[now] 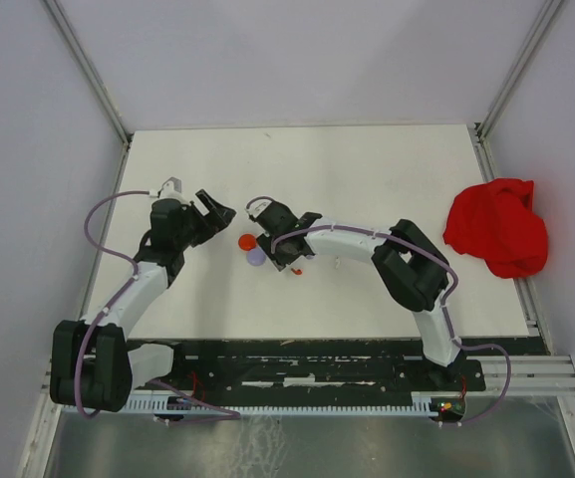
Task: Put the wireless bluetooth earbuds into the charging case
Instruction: Pick up the charging case at the center of the board.
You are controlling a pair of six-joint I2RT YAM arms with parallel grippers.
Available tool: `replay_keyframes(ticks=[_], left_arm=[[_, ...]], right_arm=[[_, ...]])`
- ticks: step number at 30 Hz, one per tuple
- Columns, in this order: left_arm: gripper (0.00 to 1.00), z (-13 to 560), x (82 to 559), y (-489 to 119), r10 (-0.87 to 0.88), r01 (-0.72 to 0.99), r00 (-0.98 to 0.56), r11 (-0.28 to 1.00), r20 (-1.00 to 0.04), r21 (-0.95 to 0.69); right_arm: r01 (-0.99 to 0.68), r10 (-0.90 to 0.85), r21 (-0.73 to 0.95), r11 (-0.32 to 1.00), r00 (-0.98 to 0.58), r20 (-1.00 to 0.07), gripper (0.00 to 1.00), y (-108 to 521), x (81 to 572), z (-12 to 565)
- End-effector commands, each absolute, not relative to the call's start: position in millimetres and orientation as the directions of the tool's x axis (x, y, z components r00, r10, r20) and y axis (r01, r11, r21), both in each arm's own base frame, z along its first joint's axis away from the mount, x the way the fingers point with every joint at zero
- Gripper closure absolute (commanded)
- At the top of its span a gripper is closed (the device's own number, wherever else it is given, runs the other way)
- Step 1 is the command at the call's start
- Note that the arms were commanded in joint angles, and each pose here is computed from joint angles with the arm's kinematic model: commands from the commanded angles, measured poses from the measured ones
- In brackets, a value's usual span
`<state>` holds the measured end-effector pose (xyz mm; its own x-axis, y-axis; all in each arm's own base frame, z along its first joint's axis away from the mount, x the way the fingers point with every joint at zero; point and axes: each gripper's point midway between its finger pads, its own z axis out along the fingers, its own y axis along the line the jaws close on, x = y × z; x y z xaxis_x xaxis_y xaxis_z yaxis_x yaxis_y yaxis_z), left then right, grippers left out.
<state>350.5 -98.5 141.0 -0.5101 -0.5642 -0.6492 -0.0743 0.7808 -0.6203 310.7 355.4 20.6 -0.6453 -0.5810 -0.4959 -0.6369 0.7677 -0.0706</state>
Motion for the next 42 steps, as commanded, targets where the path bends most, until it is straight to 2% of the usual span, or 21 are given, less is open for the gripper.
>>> replay_keyframes(ticks=[1,8,13,23,31,42], left_arm=[[0.07,163.4,360.6,-113.5,-0.565,0.029,-0.497,0.747,-0.658,-0.664],[0.08,174.9,360.1,-133.2,-0.549,0.132,-0.533,0.698,-0.644,-0.704],[0.13,185.2,355.0,-160.8,-0.534,0.251,-0.6,0.582,-0.596,-0.773],[0.2,195.2,339.8,-209.4,-0.463,0.378,-0.725,0.35,-0.509,-0.857],[0.25,181.4,329.8,-236.6,-0.386,0.365,-0.797,0.306,-0.465,-0.879],[0.33,172.0,327.2,-244.8,-0.355,0.361,-0.815,0.308,-0.458,-0.88]], right_arm=[[-0.677,-0.571,-0.101,0.729,-0.52,-0.635,0.56,364.5,331.2,70.9],[-0.754,-0.515,-0.03,0.656,-0.418,-0.748,0.55,359.6,335.2,115.2],[-0.816,-0.458,0.051,0.575,-0.373,-0.807,0.56,349.9,330.5,144.7],[-0.881,-0.458,0.088,0.465,-0.324,-0.828,0.57,345.4,311.7,159.5],[-0.881,-0.461,0.085,0.465,-0.323,-0.827,0.57,345.4,313.0,160.5],[-0.886,-0.465,0.092,0.455,-0.324,-0.824,0.57,348.0,312.9,159.8]])
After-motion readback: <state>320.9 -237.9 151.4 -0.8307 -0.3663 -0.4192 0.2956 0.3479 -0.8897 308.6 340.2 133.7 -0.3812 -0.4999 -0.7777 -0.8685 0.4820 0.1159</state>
